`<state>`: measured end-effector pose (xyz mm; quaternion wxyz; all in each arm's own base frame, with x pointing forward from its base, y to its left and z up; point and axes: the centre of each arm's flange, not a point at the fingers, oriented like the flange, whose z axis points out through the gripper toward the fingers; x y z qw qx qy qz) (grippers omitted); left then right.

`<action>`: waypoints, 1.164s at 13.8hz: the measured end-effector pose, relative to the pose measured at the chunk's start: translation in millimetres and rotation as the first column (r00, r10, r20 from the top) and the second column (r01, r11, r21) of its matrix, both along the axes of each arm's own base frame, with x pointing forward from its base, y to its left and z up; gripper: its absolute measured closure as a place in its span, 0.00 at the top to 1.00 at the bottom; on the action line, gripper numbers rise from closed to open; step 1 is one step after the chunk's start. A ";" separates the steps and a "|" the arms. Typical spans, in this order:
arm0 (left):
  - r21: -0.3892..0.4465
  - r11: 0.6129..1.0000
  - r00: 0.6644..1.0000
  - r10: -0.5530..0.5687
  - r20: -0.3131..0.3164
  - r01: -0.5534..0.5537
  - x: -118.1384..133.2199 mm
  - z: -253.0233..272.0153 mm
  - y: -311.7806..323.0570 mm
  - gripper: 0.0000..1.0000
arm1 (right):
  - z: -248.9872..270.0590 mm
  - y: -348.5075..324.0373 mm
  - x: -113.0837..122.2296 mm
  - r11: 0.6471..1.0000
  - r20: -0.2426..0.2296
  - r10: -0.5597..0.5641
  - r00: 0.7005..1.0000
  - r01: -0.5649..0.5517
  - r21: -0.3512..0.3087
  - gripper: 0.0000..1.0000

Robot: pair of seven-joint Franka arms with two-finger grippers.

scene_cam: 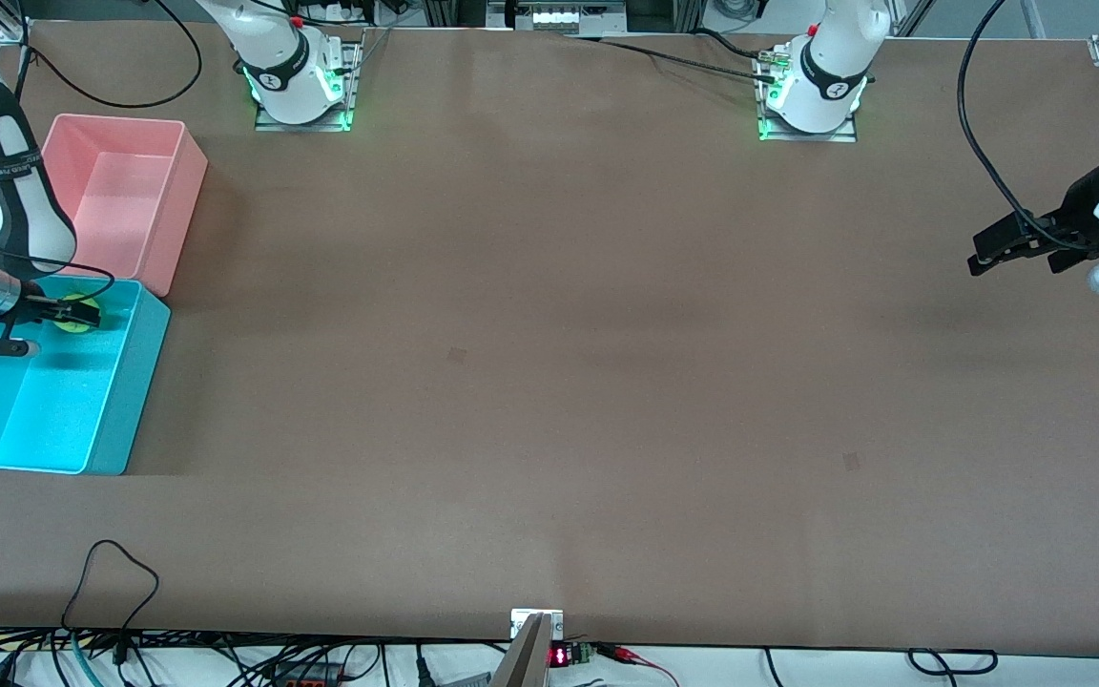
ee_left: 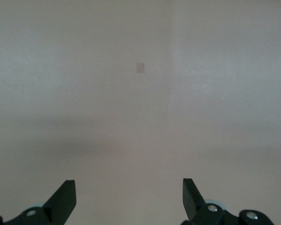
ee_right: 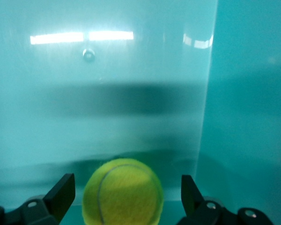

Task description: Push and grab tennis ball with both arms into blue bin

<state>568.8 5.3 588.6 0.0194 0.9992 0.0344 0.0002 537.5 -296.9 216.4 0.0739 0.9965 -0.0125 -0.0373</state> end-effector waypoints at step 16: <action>0.000 1.000 1.000 0.001 -0.001 -0.001 1.4 -0.9 0.5 1.00 | 325.4 242.2 51.4 0.993 -0.011 0.054 0.998 -0.053 0.106 1.00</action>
